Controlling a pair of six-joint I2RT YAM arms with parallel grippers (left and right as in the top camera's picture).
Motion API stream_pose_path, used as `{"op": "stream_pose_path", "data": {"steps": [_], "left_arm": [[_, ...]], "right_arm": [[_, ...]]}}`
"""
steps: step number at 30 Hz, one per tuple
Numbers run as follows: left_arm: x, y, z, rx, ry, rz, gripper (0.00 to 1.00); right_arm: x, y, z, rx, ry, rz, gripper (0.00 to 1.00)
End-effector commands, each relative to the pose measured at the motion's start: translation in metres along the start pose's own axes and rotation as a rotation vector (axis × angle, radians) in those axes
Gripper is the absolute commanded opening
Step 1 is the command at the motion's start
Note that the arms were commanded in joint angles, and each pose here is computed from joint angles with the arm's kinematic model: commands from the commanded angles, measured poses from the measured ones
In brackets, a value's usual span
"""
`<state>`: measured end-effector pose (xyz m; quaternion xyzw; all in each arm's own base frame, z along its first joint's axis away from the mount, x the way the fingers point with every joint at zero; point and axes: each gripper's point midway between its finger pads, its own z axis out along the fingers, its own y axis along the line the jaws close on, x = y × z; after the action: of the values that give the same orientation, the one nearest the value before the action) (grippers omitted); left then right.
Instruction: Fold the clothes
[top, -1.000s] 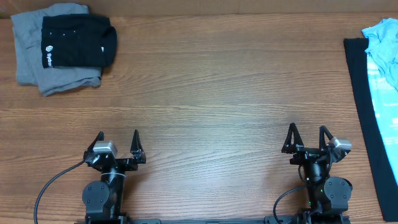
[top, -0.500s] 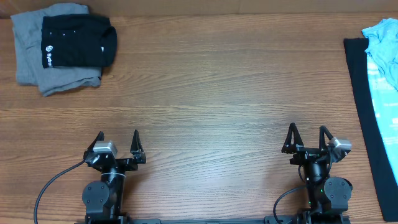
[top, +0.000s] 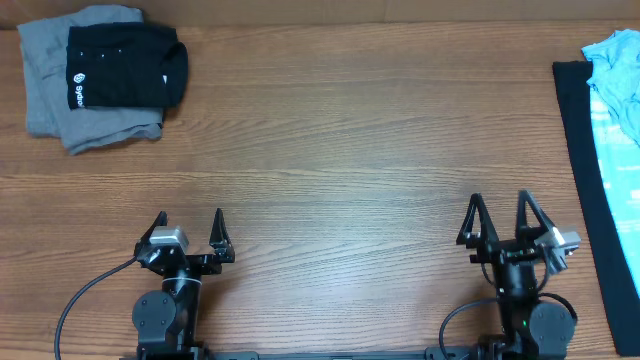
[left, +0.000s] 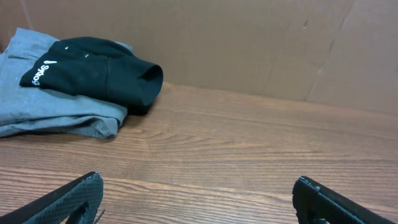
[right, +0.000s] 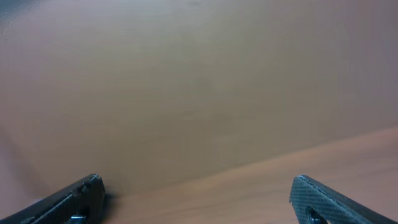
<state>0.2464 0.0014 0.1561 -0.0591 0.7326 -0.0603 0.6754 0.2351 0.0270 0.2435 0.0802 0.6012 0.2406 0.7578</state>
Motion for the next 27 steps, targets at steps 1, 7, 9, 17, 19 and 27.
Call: {"op": "stream_pose_path", "data": {"steps": [1,7,9,17,19,27], "left_arm": [[0.000,0.000,0.000,-0.004,-0.006,0.009,1.00],[0.000,0.000,0.000,-0.005,-0.007,0.009,1.00],[0.000,0.000,0.000,-0.005,-0.007,0.009,1.00],[0.000,0.000,0.000,-0.005,-0.006,0.009,1.00],[0.000,0.000,0.000,-0.005,-0.006,0.009,1.00],[0.000,0.000,0.000,-0.004,-0.006,0.009,1.00]], "right_arm": [[0.006,0.035,-0.004,-0.194,0.063,0.196,1.00],[-0.043,0.061,-0.014,-0.308,-0.142,0.086,1.00],[-0.063,0.066,-0.017,-0.302,-0.215,-0.003,1.00],[-0.137,0.053,0.021,0.014,-0.201,-0.331,1.00],[-0.158,0.039,0.040,0.143,-0.168,-0.350,1.00],[-0.193,-0.022,0.155,0.441,0.252,-0.476,1.00]]}}
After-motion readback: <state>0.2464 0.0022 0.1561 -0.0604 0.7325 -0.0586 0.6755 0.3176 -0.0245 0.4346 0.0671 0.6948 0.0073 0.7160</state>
